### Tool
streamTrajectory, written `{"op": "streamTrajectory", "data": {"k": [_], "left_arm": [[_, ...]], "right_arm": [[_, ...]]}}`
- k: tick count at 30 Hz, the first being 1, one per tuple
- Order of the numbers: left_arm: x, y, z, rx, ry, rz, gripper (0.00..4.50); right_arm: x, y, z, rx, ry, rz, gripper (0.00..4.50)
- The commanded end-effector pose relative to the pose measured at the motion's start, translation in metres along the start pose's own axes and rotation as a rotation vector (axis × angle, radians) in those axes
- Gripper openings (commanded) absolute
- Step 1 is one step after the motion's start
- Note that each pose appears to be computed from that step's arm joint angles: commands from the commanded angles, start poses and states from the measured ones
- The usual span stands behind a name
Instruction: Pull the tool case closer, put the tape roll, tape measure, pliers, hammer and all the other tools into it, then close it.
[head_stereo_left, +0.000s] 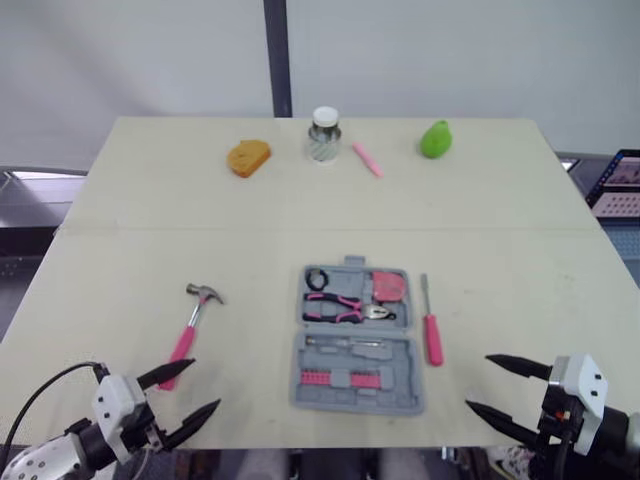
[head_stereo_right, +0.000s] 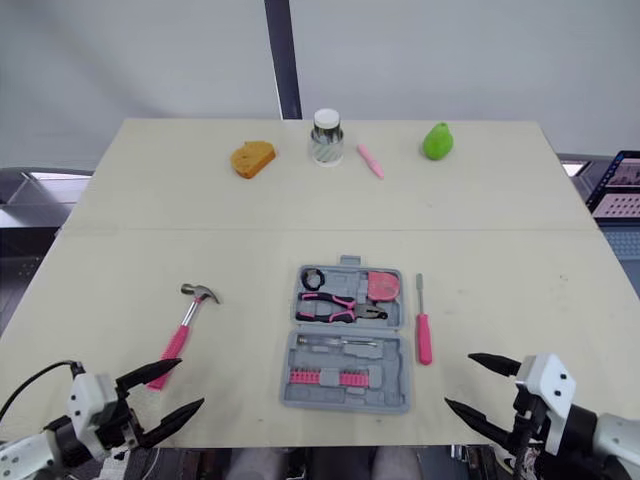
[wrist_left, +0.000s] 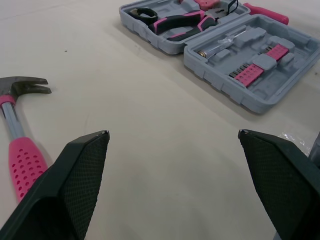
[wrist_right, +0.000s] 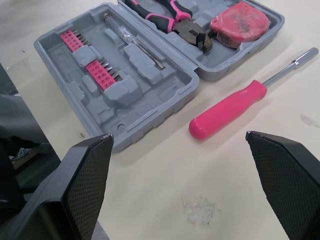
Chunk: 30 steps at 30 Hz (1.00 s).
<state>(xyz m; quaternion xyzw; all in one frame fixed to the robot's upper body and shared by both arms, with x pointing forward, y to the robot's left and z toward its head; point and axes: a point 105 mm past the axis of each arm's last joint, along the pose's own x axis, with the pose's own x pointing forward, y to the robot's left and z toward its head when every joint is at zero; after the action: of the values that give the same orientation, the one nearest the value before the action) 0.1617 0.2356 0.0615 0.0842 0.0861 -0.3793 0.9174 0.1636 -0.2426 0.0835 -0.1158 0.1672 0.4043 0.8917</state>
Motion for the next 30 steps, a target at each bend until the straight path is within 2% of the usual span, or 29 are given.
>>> {"op": "streamTrajectory", "data": {"k": [1, 8, 13, 16, 21, 25, 30], "left_arm": [[-0.002, 0.0, 0.007, 0.025, -0.027, 0.015, 4.43], [0.007, 0.002, 0.011, -0.007, -0.071, 0.066, 4.43], [0.007, 0.01, 0.018, -0.127, -0.104, 0.225, 4.43], [0.002, 0.02, 0.024, -0.187, -0.12, 0.387, 4.43], [0.001, 0.017, 0.029, -0.223, -0.084, 0.468, 4.43], [-0.003, 0.032, 0.025, -0.218, 0.006, 0.597, 4.43], [-0.003, 0.05, 0.024, -0.212, 0.04, 0.66, 4.43]], "right_arm": [[-0.005, -0.002, 0.006, -0.015, -0.018, -0.026, 4.5], [-0.006, -0.004, 0.008, -0.063, -0.011, -0.012, 4.5], [-0.006, -0.005, 0.025, -0.201, -0.016, 0.061, 4.5], [-0.002, -0.003, 0.043, -0.229, -0.09, 0.118, 4.5], [0.004, 0.006, 0.054, -0.243, -0.144, 0.189, 4.5], [0.01, 0.011, 0.061, -0.241, -0.175, 0.215, 4.5], [0.013, 0.012, 0.063, -0.234, -0.17, 0.217, 4.5]]}}
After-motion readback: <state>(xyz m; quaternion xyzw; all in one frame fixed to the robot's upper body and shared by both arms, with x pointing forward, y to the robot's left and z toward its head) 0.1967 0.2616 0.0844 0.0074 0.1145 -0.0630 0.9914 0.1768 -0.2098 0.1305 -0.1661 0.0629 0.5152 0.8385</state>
